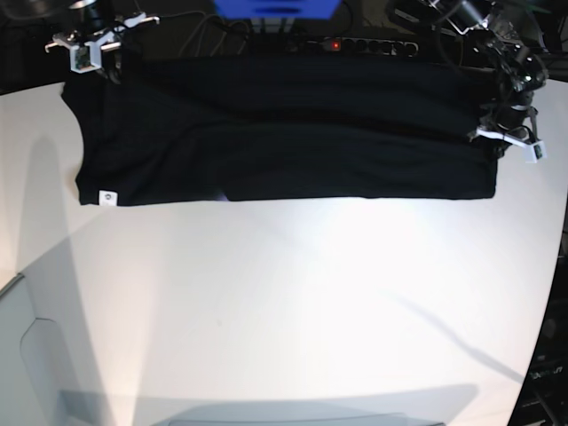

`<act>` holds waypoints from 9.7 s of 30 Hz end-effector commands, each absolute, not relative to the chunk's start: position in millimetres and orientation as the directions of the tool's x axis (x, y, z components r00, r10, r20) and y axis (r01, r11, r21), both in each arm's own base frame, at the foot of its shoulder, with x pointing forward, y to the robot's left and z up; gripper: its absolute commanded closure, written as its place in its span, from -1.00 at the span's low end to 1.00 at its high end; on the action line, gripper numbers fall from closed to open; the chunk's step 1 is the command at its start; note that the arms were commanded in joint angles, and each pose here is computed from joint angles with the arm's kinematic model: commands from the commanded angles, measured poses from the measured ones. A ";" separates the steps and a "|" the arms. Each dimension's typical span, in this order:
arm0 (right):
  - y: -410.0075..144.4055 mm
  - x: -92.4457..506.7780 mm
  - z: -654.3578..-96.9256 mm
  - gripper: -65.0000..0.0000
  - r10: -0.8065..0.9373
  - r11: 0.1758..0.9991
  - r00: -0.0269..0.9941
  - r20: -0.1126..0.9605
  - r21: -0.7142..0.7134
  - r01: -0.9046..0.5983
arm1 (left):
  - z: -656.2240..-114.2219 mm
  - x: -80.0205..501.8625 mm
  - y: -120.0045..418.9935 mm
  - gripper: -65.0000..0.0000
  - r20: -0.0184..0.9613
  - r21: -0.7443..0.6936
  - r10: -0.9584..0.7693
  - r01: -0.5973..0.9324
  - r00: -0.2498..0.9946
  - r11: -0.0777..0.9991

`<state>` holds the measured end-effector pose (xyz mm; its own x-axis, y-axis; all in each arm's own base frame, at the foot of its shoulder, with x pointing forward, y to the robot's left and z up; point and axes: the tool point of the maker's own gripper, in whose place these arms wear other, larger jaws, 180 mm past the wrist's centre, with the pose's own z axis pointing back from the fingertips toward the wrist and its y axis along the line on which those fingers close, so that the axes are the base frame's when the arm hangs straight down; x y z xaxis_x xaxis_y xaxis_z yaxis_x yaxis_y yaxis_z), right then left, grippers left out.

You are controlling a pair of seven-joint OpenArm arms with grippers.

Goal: Fold the T-shirt properly
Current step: 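Hold the shirt corners with both grippers and pull them taut, then regrasp the shirt corners with both grippers and straighten the rectangle, then carry the left gripper's corner across the shirt toward the right gripper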

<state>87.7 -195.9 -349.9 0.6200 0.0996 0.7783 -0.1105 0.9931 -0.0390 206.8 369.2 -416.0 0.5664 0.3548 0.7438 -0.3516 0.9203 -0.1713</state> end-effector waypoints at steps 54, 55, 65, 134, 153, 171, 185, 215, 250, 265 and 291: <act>-257.9 159.9 -382.1 0.49 0.070 0.986 0.672 0.737 -0.153 0.065 | -373.0 187.3 385.3 0.06 0.792 -0.033 0.243 -0.358 0.560 0.933; -258.5 161.8 -377.4 0.49 0.080 0.985 0.665 0.743 -0.162 0.063 | -368.4 183.3 386.6 0.06 0.797 -0.020 0.234 -0.362 0.557 0.932; -258.8 170.0 -362.3 0.47 0.110 0.980 0.637 0.763 -0.188 0.057 | -350.1 141.4 382.1 0.06 0.816 -0.011 0.260 -0.436 0.516 0.900; -254.8 170.6 -360.4 0.47 0.084 0.986 0.619 0.781 -0.155 0.062 | -347.0 105.6 388.5 -0.07 0.810 -0.171 0.409 -0.498 0.420 0.850; -254.7 170.4 -360.9 0.47 0.083 0.986 0.620 0.780 -0.154 0.062 | -357.7 155.6 351.8 -0.22 0.800 -0.163 0.329 -0.346 0.502 0.924; -254.7 170.9 -360.7 0.47 0.083 0.986 0.619 0.781 -0.154 0.062 | -397.9 133.7 391.3 -0.22 0.715 -0.041 0.327 -0.430 0.618 0.902; -254.7 173.5 -359.9 0.47 0.082 0.986 0.614 0.785 -0.152 0.063 | -396.3 131.1 401.5 -0.22 0.727 -0.054 0.361 -0.476 0.584 0.878; -163.0 201.3 -378.5 0.47 0.127 0.984 0.624 0.771 -0.021 -0.175 | -431.6 140.0 381.6 1.00 0.666 -0.134 0.427 -0.465 0.612 0.875; -195.8 212.6 -451.7 0.48 0.015 0.992 0.736 0.677 0.080 -0.094 | -326.2 227.9 308.1 1.00 0.862 -0.092 0.208 -0.261 0.463 0.961; -188.5 212.5 -452.6 0.48 -0.002 0.991 0.735 0.678 0.098 -0.088 | -344.8 252.6 121.3 1.00 0.814 -0.070 -0.069 0.216 0.576 0.974; -187.4 214.8 -451.9 0.48 -0.002 0.991 0.734 0.680 0.099 -0.090 | -354.6 245.2 -35.3 1.00 0.795 -0.178 -0.165 0.486 0.583 0.856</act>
